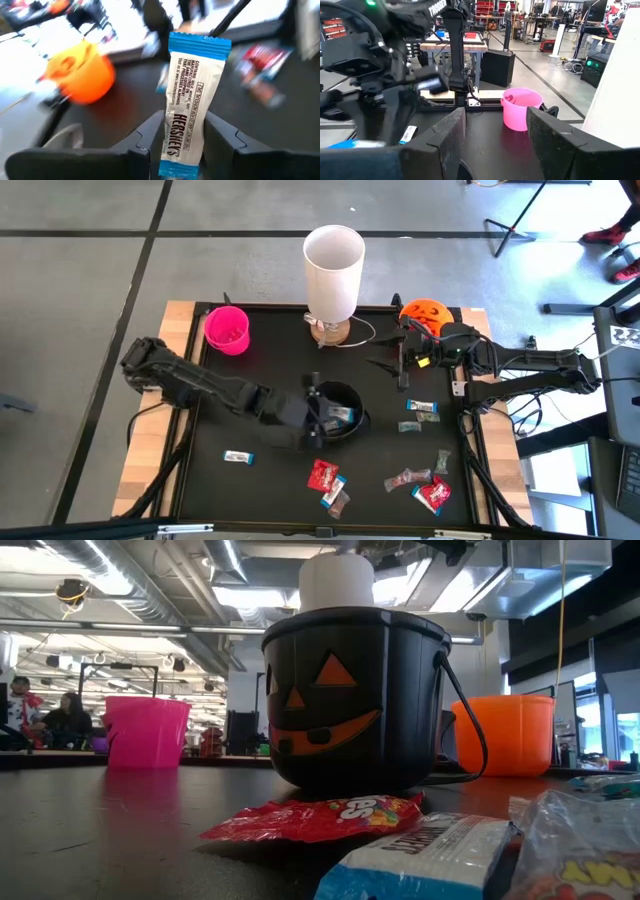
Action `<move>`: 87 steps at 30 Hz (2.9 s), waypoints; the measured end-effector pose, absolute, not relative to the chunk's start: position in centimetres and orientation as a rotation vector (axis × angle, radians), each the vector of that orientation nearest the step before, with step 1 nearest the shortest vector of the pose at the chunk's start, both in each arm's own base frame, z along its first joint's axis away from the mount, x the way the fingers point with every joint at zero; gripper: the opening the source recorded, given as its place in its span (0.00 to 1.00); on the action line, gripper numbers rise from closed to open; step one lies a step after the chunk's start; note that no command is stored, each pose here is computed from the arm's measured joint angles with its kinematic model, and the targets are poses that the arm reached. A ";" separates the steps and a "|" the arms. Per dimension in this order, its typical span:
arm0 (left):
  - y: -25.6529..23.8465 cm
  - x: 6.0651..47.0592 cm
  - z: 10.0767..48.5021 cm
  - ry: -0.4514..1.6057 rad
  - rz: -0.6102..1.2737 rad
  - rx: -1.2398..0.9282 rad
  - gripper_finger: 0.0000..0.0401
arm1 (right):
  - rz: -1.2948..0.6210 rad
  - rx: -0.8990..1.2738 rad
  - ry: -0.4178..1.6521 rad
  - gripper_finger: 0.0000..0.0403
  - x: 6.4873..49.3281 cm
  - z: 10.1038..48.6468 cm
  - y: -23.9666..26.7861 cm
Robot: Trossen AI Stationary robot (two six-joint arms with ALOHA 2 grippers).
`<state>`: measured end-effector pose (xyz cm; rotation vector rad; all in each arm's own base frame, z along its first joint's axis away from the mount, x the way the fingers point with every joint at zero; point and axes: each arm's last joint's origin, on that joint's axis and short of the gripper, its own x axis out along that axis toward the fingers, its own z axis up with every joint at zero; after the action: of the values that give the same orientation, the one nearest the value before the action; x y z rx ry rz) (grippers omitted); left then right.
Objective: Sort candy
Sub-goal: Put the white chocolate into the black bucket
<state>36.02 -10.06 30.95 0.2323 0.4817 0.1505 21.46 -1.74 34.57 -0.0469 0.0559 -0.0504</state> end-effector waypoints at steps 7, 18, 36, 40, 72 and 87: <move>-7.1 37.2 28.7 0.206 0.053 0.086 0.26 | -0.049 -0.055 0.034 0.52 21.0 35.0 -1.7; -4.8 36.4 24.7 0.201 0.088 -0.070 0.27 | -0.049 -0.057 0.007 0.52 20.1 35.6 -1.6; -5.5 34.2 31.0 0.766 0.023 0.094 0.55 | -0.047 -0.056 0.027 0.52 20.1 35.4 -1.6; -7.2 32.2 32.8 0.913 -0.016 0.096 0.54 | -0.048 -0.056 0.033 0.52 20.1 35.3 -1.6; -13.9 20.9 17.3 1.497 -0.076 -0.129 0.54 | -0.048 -0.028 0.059 0.52 20.1 35.1 -1.6; -13.2 17.7 16.1 1.364 -0.039 -0.209 0.54 | -0.058 -0.028 0.061 0.52 20.1 35.0 -1.6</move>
<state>17.69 -13.23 16.10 -0.2090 1.3643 -0.0394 20.07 -1.64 35.04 -0.0277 0.0615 -0.0582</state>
